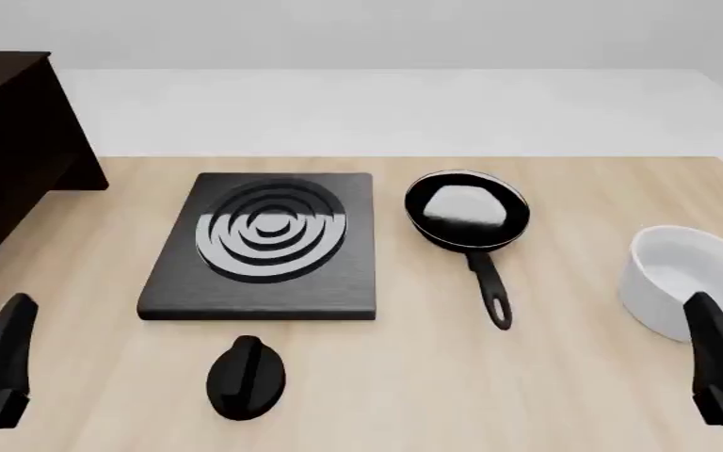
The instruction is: Put the frying pan on the cabinet shelf.
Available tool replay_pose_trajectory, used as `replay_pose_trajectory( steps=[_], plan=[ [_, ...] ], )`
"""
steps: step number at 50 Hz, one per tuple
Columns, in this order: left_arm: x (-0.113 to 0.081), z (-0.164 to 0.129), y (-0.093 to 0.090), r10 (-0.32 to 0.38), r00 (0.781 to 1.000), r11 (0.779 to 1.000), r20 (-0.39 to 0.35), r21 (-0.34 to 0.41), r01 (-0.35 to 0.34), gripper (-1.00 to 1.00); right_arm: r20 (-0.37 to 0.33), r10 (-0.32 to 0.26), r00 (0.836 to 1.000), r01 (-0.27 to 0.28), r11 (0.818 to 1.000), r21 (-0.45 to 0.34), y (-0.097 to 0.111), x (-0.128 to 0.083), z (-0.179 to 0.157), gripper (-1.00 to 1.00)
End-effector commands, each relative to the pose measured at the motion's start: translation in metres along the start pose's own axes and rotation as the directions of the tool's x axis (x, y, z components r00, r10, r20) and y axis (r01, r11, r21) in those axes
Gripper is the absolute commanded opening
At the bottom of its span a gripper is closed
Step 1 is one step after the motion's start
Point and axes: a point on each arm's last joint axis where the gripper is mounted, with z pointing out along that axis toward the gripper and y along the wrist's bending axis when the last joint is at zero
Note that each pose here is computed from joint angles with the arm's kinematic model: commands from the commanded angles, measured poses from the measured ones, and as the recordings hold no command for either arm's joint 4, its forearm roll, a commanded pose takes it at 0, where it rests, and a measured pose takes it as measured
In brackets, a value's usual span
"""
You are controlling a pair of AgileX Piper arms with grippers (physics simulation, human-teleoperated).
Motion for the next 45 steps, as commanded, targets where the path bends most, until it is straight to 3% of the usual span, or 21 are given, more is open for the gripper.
replay_pose_trajectory(
  steps=[1,6,8,10,12,15,17,19,22,25,27,29,31,34,36,41,44,45],
  plan=[
    [-0.004,-0.001,-0.002,-0.011,1.0,0.999,-0.027,0.04,0.012,1.0,0.009,-0.029,1.0,0.029,0.999,-0.012,0.001,-0.015,-0.001,1.0],
    [-0.027,-0.005,-0.001,-0.069,0.997,0.997,-0.015,0.032,0.069,1.0,0.031,-0.009,0.999,0.009,1.0,0.001,0.0,-0.04,-0.004,1.0],
    [-0.034,-0.006,-0.001,-0.129,0.992,0.991,-0.013,0.024,0.129,1.0,-0.044,-0.063,0.997,0.065,0.997,0.03,-0.002,-0.034,0.007,1.0],
    [-0.034,-0.005,-0.001,-0.111,0.993,0.993,-0.031,0.042,0.112,1.0,-0.038,0.02,0.999,-0.019,0.999,0.029,-0.002,-0.035,0.002,1.0],
    [-0.037,-0.005,-0.004,-0.104,0.994,0.99,-0.043,0.088,0.108,1.0,-0.046,0.04,0.998,-0.038,0.998,0.044,-0.003,-0.039,0.002,1.0],
    [-0.053,-0.006,-0.003,-0.134,0.99,0.987,-0.046,0.081,0.138,1.0,-0.047,0.004,0.999,-0.003,0.999,0.033,-0.002,-0.047,0.002,1.0],
    [-0.062,-0.01,-0.002,-0.091,0.996,0.993,-0.023,0.073,0.092,1.0,-0.058,-0.004,0.998,0.006,0.999,0.041,-0.003,-0.053,0.003,1.0],
    [-0.066,-0.009,-0.002,-0.14,0.989,0.987,-0.052,0.067,0.143,1.0,-0.046,-0.02,0.999,0.021,1.0,0.023,-0.002,-0.065,0.0,1.0],
    [-0.071,-0.015,-0.002,-0.067,0.997,0.993,-0.043,0.099,0.071,1.0,-0.062,-0.027,0.998,0.027,1.0,0.005,-0.001,-0.073,0.003,1.0],
    [-0.077,-0.012,-0.002,-0.074,0.995,0.992,-0.065,0.098,0.08,1.0,-0.079,-0.034,0.996,0.033,0.999,-0.012,0.0,-0.08,0.005,1.0],
    [-0.081,-0.005,-0.001,-0.083,0.993,0.994,-0.088,0.058,0.088,1.0,-0.127,-0.023,0.992,0.021,1.0,-0.014,0.0,-0.082,0.013,1.0],
    [-0.086,-0.007,-0.001,-0.047,0.996,0.996,-0.07,0.069,0.052,1.0,-0.19,-0.025,0.981,0.027,1.0,0.007,-0.002,-0.078,0.022,1.0],
    [-0.088,-0.005,-0.002,-0.061,0.995,0.995,-0.083,0.072,0.067,1.0,-0.183,-0.041,0.982,0.04,0.999,-0.009,-0.001,-0.088,0.019,1.0],
    [-0.09,-0.005,-0.002,-0.026,0.995,0.995,-0.096,0.092,0.035,1.0,-0.188,-0.023,0.982,0.023,1.0,0.001,-0.001,-0.102,0.016,1.0],
    [-0.094,-0.004,-0.003,-0.037,0.993,0.994,-0.112,0.1,0.048,1.0,-0.186,-0.017,0.982,0.018,1.0,0.004,-0.001,-0.111,0.013,1.0],
    [-0.118,-0.01,-0.001,-0.004,0.994,0.994,-0.113,0.105,0.016,1.0,-0.201,-0.027,0.979,0.019,0.999,-0.039,0.001,-0.134,0.014,1.0],
    [-0.125,-0.008,-0.001,-0.014,0.992,0.995,-0.129,0.095,0.026,1.0,-0.231,0.006,0.973,-0.017,0.999,-0.047,0.002,-0.136,0.021,1.0],
    [-0.128,-0.009,-0.001,-0.011,0.991,0.995,-0.13,0.096,0.023,1.0,-0.252,-0.015,0.968,-0.002,0.998,-0.069,0.004,-0.136,0.026,1.0]
  ],
)
